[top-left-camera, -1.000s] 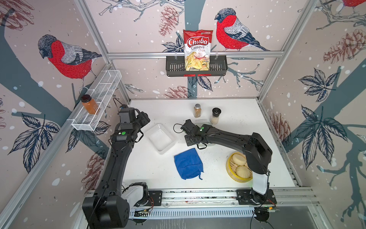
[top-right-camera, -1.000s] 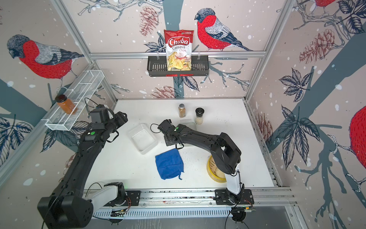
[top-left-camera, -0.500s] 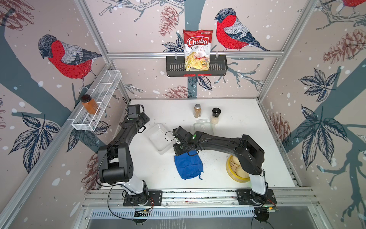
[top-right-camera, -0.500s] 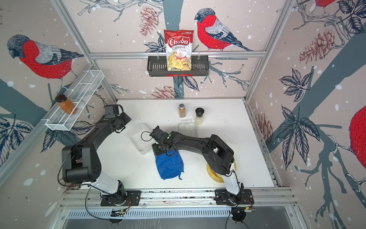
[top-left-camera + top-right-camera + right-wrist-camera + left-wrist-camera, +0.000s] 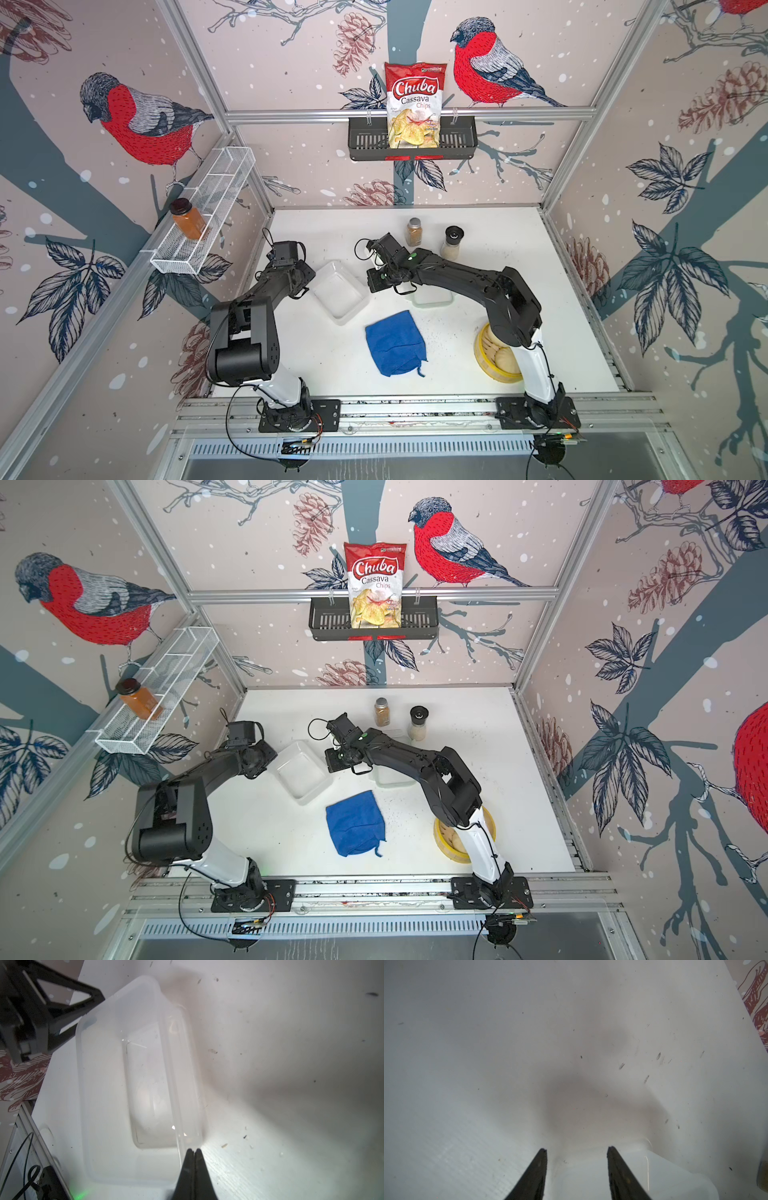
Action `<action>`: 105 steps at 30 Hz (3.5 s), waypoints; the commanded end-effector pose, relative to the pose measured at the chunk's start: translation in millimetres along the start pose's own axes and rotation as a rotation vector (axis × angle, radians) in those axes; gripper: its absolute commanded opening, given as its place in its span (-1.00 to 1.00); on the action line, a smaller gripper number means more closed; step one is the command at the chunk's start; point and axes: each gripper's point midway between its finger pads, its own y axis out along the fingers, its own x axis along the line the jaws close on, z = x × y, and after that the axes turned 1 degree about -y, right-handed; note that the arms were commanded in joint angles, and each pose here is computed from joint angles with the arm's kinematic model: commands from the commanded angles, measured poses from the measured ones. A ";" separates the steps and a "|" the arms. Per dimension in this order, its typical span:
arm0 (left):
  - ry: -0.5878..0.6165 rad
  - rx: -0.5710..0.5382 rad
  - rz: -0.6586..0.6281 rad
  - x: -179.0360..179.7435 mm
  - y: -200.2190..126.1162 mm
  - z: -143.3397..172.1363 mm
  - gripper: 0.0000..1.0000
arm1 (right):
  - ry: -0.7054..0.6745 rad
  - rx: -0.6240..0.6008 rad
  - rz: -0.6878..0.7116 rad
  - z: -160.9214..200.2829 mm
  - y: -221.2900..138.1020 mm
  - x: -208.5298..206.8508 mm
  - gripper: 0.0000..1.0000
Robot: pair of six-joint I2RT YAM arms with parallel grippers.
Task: Wipe the insides of the lunch boxes
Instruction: Adjust the lunch box at the center of the board, then pick up the cleaning item at the center of the board, then pick up the lunch box from the center of the board, then wipe the dirt inside the lunch box.
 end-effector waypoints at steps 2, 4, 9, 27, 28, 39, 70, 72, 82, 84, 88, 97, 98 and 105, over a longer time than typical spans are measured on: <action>-0.010 0.036 0.019 10.0 -11.4 21.8 -0.06 | -0.011 0.015 0.053 1.4 -9.6 -21.0 -1.00; -0.017 0.058 0.029 17.2 -18.8 35.8 -0.05 | -0.007 0.009 0.086 8.6 -24.1 -30.3 -1.00; -0.030 0.109 0.087 25.1 -35.5 68.8 -0.06 | -0.019 0.035 0.191 54.0 -70.6 -43.2 -0.89; -0.016 0.025 0.114 22.0 -67.5 59.7 0.37 | -0.140 0.156 0.412 172.7 -34.7 -20.2 0.39; -0.016 0.019 0.119 20.3 -67.5 57.1 0.39 | -0.134 0.163 0.400 176.8 -30.8 -20.3 0.40; 0.082 0.076 0.252 -11.4 -75.3 54.9 0.46 | -0.079 0.288 0.337 228.2 -17.1 -38.1 -0.61; 0.101 0.190 0.280 5.4 -60.3 102.5 0.00 | -0.177 -0.026 0.036 -18.0 -18.9 75.0 -1.00; 0.100 0.191 0.283 5.6 -59.9 103.3 -0.10 | -0.169 -0.001 0.025 -11.8 -4.0 74.6 -1.00; 0.110 0.205 0.310 -5.6 -58.8 106.7 -0.55 | -0.154 0.155 -0.032 47.6 67.5 76.6 -1.00; 0.118 0.207 0.315 -9.3 -58.6 109.5 -0.56 | -0.155 0.178 -0.058 54.6 81.5 83.3 -1.00; 0.124 0.206 0.313 -12.3 -56.4 112.0 -0.58 | -0.121 0.234 -0.207 68.0 91.8 109.3 -1.00; 0.154 0.231 0.302 -13.7 -59.2 123.6 -0.67 | 0.038 0.130 -0.170 16.4 112.2 66.3 -1.00; 0.156 0.232 0.296 -11.5 -60.0 125.1 -0.67 | 0.049 0.103 -0.121 7.7 114.8 52.5 -1.00; 0.163 0.249 0.277 -2.8 -62.0 133.0 -0.67 | -0.011 -0.048 0.133 -28.3 102.6 7.1 -1.00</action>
